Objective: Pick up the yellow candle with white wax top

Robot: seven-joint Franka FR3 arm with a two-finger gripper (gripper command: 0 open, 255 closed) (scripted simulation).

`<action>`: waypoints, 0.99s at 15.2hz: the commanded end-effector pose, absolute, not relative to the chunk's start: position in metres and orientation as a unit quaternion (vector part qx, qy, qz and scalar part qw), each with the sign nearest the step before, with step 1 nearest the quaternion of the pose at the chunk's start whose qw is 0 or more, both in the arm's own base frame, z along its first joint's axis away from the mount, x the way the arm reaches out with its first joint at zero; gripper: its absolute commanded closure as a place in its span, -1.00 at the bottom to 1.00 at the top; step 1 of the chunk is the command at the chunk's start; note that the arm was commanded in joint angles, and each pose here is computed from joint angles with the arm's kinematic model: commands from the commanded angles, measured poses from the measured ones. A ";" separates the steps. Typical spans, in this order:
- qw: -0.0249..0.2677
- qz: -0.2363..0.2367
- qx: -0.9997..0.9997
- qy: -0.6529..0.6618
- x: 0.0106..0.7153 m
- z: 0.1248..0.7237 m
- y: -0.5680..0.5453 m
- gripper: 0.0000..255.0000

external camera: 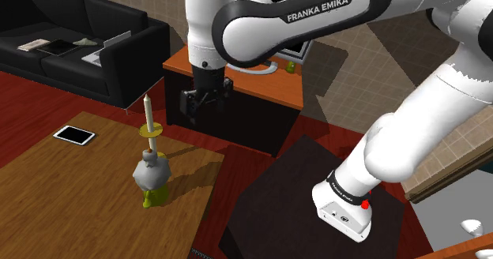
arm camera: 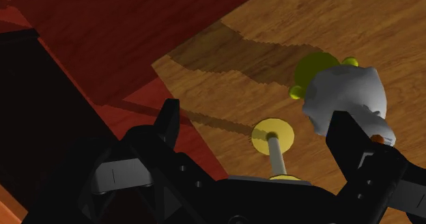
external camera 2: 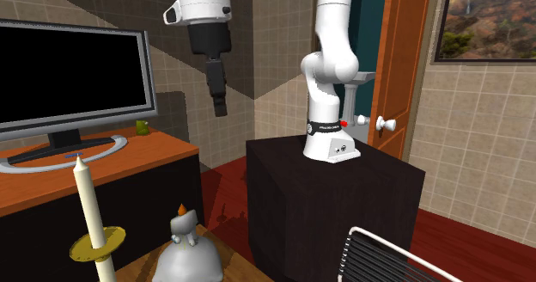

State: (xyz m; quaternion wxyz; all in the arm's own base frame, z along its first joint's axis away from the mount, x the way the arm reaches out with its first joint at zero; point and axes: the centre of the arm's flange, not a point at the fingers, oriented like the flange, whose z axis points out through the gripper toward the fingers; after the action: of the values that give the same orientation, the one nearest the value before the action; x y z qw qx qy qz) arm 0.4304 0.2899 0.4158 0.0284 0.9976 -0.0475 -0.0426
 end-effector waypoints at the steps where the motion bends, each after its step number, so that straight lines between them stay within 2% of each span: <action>1: 0.032 -0.045 0.997 -0.053 0.441 0.399 0.312 -1.00; 15: 0.056 -0.061 0.993 -0.080 0.516 0.295 0.441 -1.00</action>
State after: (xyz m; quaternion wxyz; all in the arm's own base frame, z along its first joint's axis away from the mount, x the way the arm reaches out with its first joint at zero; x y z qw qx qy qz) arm 0.5116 0.4350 0.2993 0.0547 0.9936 -0.0786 -0.0604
